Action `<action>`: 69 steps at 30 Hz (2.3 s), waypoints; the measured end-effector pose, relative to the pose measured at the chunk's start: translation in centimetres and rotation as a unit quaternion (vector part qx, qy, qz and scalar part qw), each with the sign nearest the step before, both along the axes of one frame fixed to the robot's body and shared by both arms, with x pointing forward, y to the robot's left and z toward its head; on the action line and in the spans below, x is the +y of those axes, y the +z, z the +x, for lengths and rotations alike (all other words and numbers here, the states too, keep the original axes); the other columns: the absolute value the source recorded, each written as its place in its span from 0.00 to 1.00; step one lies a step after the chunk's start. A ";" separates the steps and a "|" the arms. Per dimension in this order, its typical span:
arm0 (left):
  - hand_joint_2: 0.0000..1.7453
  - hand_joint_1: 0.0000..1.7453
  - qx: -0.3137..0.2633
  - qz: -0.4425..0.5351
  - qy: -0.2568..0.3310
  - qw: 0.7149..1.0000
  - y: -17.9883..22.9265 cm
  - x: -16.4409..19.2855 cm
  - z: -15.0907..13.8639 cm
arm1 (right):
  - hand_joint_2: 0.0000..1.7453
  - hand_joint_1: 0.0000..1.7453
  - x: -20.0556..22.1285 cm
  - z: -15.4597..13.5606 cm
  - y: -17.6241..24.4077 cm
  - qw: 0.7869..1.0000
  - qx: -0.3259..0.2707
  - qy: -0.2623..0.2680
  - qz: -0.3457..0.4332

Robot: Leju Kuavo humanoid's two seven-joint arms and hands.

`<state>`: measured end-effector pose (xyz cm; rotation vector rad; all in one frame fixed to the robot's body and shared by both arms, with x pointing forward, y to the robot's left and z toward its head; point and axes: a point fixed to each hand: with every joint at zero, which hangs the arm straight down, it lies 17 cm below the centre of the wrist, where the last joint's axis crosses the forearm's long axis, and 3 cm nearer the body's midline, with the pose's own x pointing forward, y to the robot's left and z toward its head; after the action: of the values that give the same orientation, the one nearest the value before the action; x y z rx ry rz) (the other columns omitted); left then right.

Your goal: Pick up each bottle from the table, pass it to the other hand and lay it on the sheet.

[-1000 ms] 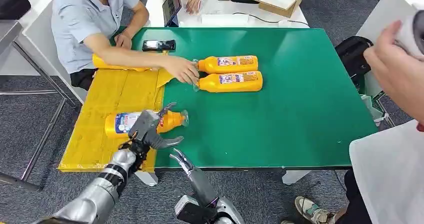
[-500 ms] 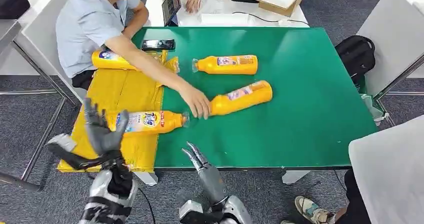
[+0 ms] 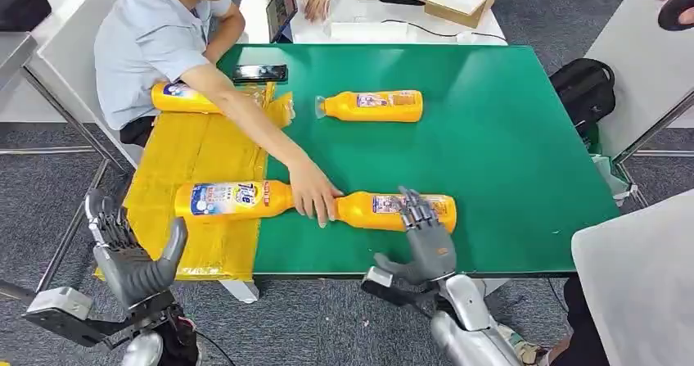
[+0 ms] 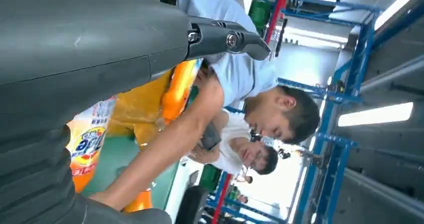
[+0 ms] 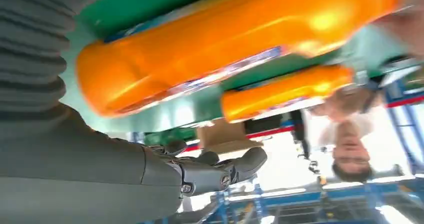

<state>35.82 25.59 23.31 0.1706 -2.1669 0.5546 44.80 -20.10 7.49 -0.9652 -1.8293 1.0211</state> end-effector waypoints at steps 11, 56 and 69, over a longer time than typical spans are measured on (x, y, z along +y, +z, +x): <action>1.00 0.00 0.006 0.023 -0.007 1.000 0.0 -1.9 -0.3 | 1.00 0.00 -4.3 2.1 -3.6 0.995 0.067 -0.065 -0.020; 1.00 0.00 0.065 0.045 -0.189 0.979 -2.4 -8.9 3.1 | 1.00 1.00 -2.0 6.3 -6.6 0.968 0.235 0.011 0.092; 1.00 0.00 0.177 0.098 -0.289 0.936 -11.9 -14.9 0.8 | 1.00 1.00 -0.8 1.4 -1.0 0.893 0.114 0.016 0.436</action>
<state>36.64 10.65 11.42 -0.2424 -1.7924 -0.0333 46.22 -20.86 6.47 -0.2481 -1.8125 0.2192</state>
